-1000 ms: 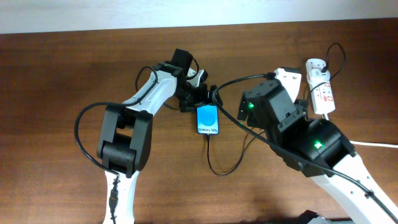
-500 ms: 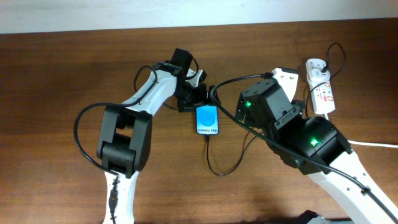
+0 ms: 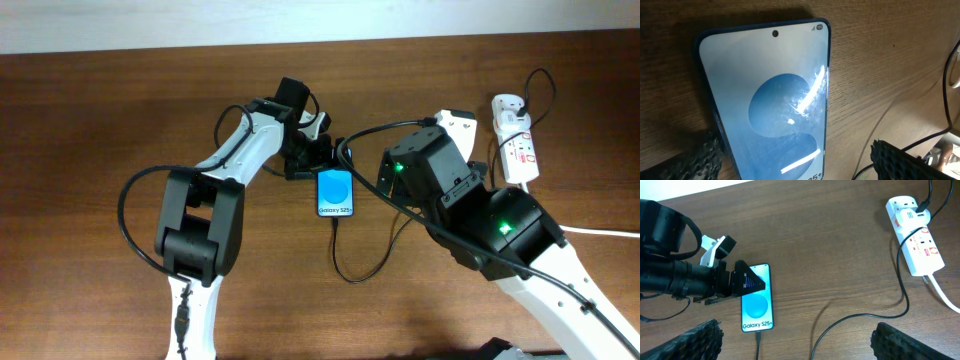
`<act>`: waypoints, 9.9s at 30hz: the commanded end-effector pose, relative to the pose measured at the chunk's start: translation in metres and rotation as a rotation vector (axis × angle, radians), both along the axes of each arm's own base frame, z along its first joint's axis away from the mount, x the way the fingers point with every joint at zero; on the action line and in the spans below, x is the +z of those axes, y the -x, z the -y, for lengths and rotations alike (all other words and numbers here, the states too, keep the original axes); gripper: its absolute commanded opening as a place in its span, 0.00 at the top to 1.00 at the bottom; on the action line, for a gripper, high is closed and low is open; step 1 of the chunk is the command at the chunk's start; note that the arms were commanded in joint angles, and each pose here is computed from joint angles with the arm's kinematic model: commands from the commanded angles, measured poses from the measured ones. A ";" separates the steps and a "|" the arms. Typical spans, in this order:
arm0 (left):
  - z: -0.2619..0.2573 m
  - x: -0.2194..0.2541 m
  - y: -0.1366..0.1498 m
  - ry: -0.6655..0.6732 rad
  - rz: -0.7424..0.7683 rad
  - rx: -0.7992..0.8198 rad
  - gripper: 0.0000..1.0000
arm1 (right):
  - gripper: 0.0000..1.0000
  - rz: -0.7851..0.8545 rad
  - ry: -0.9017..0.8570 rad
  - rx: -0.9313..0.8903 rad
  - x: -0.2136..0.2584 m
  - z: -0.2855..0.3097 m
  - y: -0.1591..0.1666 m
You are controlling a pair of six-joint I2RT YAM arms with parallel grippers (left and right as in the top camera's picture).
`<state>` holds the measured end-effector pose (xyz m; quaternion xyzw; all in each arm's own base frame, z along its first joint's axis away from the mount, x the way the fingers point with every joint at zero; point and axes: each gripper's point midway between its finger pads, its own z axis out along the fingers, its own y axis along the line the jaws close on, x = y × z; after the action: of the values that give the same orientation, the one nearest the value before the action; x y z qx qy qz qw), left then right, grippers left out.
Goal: Plug charger to phone and switch on socket
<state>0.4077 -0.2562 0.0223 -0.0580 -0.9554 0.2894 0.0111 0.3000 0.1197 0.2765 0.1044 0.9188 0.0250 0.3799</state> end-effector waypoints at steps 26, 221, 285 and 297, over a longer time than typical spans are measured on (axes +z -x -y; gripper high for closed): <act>-0.168 0.311 0.067 -0.473 0.775 0.390 0.01 | 0.96 -0.292 -0.235 -0.729 -0.082 0.261 -0.031; -0.316 0.357 0.401 -0.426 1.114 0.827 0.01 | 0.96 -0.717 -0.376 -0.571 -0.291 0.268 -0.171; -0.310 0.337 0.519 -0.372 1.454 1.156 0.01 | 0.96 0.517 -0.379 -0.211 0.265 0.190 -0.026; -0.308 0.358 0.514 -0.270 1.515 1.201 0.01 | 0.86 0.606 -0.326 -0.126 0.294 0.159 0.033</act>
<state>-0.1091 0.0539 0.3700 0.2606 -0.6268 0.0020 -0.7343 0.2670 -0.0455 0.5711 0.2227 0.7356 0.1702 0.6167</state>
